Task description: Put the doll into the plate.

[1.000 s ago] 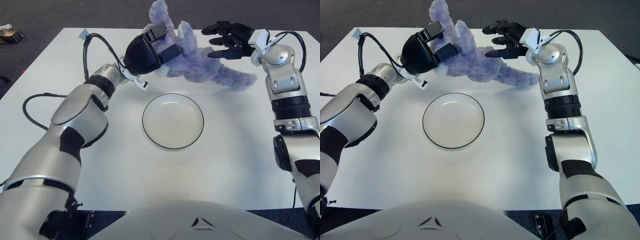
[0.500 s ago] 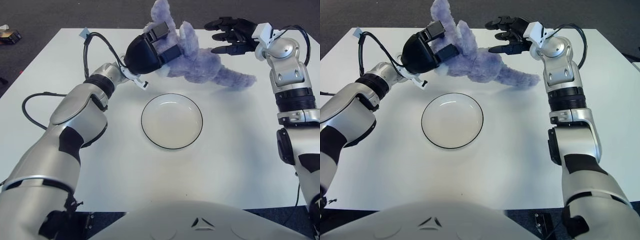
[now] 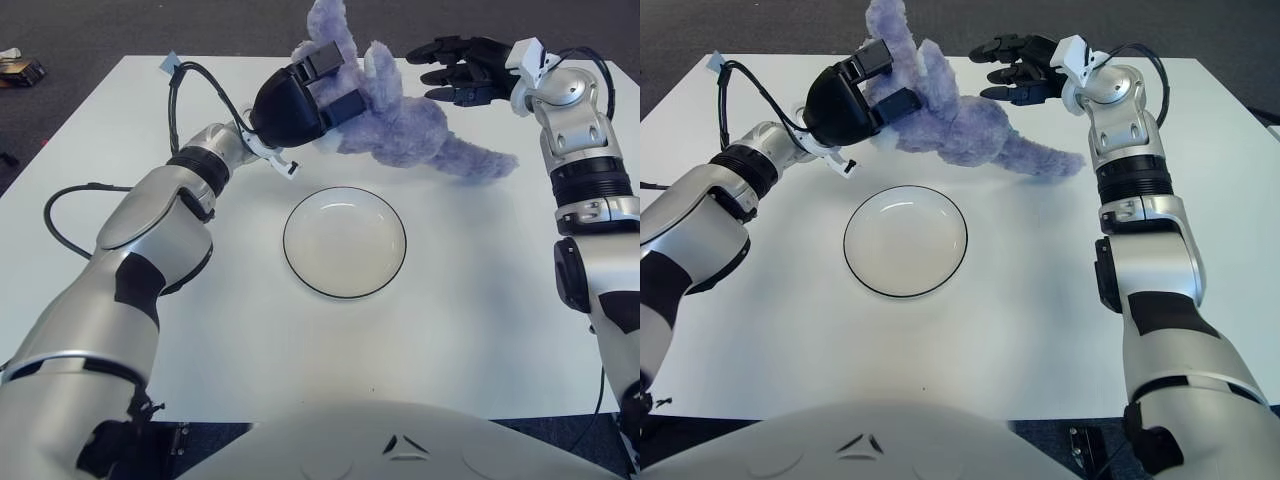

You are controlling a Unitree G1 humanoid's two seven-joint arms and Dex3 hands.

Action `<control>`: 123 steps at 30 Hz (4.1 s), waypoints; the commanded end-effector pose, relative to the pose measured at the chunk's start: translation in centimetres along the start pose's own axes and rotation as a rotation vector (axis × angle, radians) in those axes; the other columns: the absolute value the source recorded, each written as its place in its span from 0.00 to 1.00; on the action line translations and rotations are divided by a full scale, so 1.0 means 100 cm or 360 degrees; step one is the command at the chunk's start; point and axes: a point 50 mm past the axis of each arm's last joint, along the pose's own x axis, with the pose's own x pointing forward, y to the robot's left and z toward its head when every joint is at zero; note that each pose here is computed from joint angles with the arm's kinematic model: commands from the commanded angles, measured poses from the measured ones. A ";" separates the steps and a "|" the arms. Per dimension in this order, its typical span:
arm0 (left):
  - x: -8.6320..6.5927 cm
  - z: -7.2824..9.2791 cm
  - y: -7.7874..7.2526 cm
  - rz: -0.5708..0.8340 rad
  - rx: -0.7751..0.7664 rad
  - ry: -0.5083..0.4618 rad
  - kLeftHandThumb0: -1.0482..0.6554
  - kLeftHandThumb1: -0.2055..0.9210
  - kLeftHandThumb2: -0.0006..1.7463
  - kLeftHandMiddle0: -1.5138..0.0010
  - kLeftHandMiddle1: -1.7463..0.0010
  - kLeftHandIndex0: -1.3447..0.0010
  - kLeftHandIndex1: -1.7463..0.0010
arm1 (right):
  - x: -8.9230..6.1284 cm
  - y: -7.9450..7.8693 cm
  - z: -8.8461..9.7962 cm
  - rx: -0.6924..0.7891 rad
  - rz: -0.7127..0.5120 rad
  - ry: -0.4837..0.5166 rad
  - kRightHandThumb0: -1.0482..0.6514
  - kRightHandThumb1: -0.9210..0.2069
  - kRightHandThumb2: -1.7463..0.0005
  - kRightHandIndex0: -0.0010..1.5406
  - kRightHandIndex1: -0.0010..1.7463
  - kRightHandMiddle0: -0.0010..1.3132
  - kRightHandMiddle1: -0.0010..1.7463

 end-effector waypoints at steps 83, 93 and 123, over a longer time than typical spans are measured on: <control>0.007 -0.012 -0.006 -0.0092 0.0226 0.0011 0.60 0.99 0.02 0.44 0.00 0.47 0.00 | 0.000 0.004 -0.005 0.0424 0.0541 0.0151 0.12 0.00 0.76 0.19 0.00 0.18 0.00; 0.002 -0.009 -0.009 -0.0155 0.0219 0.0025 0.60 0.99 0.02 0.44 0.00 0.47 0.00 | 0.002 0.002 -0.007 0.0569 0.0454 0.0233 0.12 0.00 0.80 0.21 0.01 0.20 0.01; 0.007 -0.008 -0.015 -0.0264 0.0194 0.0098 0.61 0.98 0.01 0.48 0.00 0.49 0.00 | 0.007 0.017 -0.012 0.0256 0.0481 0.0316 0.09 0.00 0.84 0.16 0.00 0.20 0.01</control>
